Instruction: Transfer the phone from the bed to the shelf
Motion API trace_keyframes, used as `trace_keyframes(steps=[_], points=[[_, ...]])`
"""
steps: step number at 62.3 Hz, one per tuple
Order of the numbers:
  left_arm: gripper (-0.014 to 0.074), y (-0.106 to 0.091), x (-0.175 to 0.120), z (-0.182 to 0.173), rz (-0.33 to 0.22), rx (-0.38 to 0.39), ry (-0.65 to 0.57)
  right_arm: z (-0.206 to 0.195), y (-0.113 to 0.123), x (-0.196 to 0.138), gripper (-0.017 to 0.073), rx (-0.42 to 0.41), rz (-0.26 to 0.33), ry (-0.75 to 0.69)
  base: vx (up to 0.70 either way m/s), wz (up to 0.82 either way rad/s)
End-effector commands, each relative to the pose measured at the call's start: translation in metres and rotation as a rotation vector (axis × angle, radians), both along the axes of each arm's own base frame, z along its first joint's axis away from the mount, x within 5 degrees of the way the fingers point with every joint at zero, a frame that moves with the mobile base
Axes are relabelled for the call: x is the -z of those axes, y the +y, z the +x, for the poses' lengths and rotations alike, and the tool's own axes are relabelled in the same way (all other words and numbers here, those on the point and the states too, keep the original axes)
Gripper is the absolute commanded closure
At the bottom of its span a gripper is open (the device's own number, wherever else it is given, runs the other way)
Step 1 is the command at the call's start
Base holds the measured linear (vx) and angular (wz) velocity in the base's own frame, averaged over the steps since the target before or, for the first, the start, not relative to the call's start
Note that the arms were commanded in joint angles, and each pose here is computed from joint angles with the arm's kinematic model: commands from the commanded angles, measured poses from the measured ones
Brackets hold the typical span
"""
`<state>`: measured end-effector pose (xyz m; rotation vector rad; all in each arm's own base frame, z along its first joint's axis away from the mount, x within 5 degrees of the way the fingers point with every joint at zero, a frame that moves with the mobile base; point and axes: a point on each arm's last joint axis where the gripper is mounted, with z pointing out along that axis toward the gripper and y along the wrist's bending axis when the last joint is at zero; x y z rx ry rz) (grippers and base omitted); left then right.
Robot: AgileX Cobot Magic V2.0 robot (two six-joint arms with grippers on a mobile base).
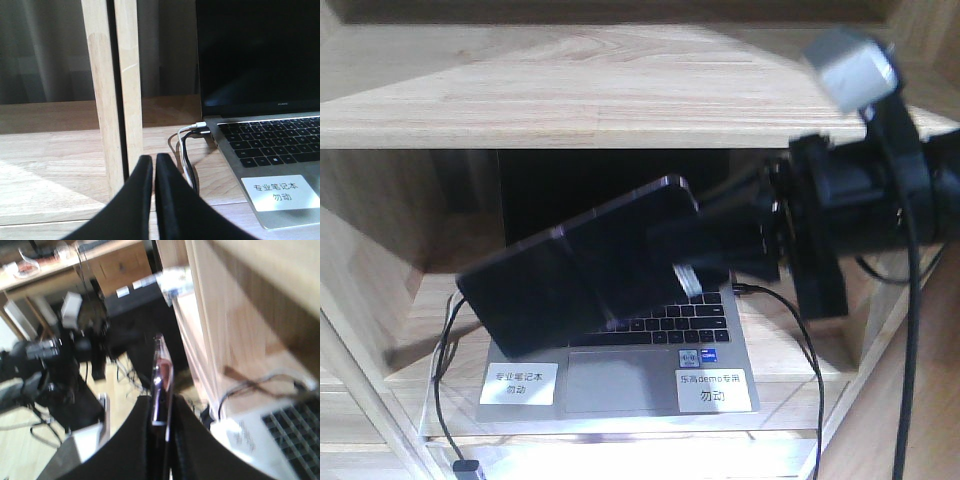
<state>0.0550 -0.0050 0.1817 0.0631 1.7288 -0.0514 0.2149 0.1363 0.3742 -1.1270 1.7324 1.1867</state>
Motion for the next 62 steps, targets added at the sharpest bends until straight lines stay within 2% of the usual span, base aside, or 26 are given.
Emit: trace_keyframes(steps=[1,10,17,24,30,37,42,62], points=[[0.0593,0.001,-0.006,0.001,-0.017,-0.010,-0.073,-0.014,0.001,-0.038,0.0560,-0.060,0.142,-0.070,0.00,0.00],[0.0593,0.001,-0.006,0.001,-0.017,-0.010,-0.073,-0.016,0.000,-0.071,0.0560,-0.063,0.163,-0.177,0.00,0.00],[0.0593,0.001,-0.006,0.001,-0.017,-0.010,-0.073,-0.018,-0.002,-0.098,0.0560,-0.026,0.191,-0.238,0.00,0.00],[0.0593,0.001,-0.006,0.001,-0.017,-0.010,-0.073,-0.018,-0.004,-0.123,0.0560,0.052,0.225,-0.295,0.00,0.00],[0.0593,0.001,-0.006,0.001,-0.017,-0.010,-0.073,-0.014,-0.008,-0.140,0.0560,0.157,0.260,-0.346,0.00,0.00],[0.0593,0.001,-0.006,0.001,-0.017,-0.010,-0.073,-0.004,-0.012,-0.152,0.0560,0.279,0.298,-0.385,0.00,0.00],[0.0593,0.001,-0.006,0.001,-0.017,-0.010,-0.073,0.006,-0.012,-0.154,0.0560,0.332,0.310,-0.396,0.00,0.00],[0.0593,0.001,-0.006,0.001,-0.017,-0.010,-0.073,0.060,0.001,-0.155,0.0560,0.334,0.323,-0.377,0.00,0.00]])
